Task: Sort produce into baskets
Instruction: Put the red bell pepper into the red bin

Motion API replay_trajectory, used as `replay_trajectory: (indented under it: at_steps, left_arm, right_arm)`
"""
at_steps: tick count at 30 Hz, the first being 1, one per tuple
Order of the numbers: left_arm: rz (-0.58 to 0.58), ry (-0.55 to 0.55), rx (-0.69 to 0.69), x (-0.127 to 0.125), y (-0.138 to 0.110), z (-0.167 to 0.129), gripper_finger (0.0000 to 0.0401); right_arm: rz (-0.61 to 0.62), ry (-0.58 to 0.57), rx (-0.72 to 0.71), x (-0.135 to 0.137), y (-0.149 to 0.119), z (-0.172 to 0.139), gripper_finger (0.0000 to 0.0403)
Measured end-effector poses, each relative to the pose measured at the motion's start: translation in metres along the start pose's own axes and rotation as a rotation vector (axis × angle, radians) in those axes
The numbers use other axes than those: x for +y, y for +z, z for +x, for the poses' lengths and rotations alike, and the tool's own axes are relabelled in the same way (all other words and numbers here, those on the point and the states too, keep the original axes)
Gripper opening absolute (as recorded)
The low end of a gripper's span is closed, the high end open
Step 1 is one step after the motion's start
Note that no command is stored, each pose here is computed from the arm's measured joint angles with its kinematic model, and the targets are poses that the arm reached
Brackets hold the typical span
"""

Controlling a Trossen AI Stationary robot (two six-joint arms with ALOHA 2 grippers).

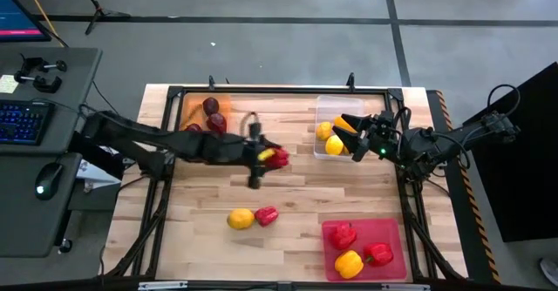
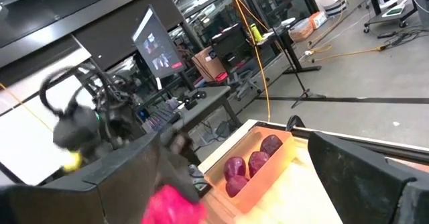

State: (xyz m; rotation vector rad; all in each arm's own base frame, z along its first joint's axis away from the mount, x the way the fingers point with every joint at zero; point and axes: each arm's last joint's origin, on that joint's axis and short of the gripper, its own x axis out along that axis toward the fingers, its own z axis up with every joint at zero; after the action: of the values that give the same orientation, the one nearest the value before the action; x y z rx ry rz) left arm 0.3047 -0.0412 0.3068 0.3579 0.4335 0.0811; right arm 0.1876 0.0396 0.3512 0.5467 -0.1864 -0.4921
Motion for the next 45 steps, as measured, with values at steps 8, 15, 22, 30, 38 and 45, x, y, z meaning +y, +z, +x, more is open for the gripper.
replay_trajectory:
  at_steps: [8, 15, 22, 30, 38, 45]
  left_arm:
    - [-0.031, -0.224, 0.034, -0.077, -0.006, 0.103, 0.0239]
    - [0.077, -0.358, -0.104, -0.147, 0.017, 0.166, 0.0244]
    - [0.091, -0.264, -0.176, -0.169, 0.045, 0.186, 0.026]
    - [0.041, -0.394, -0.199, -0.166, 0.047, 0.189, 0.0265]
    - [-0.012, -0.363, -0.17, -0.152, 0.044, 0.196, 0.0278]
    - [-0.024, -0.388, -0.146, -0.151, 0.041, 0.197, 0.0326]
  right_arm:
    - [0.004, 0.001, -0.002, 0.0, 0.0, 0.0, 0.0367]
    - [-0.011, -0.005, 0.008, -0.001, -0.001, 0.0, 0.0367]
    - [0.011, -0.017, 0.027, -0.002, -0.004, 0.0, 0.0367]
    - [0.038, -0.047, 0.07, -0.006, -0.009, 0.0, 0.0367]
    - [0.036, -0.048, 0.071, -0.006, -0.009, -0.001, 0.0367]
    - [0.035, -0.048, 0.071, -0.006, -0.009, -0.001, 0.0367]
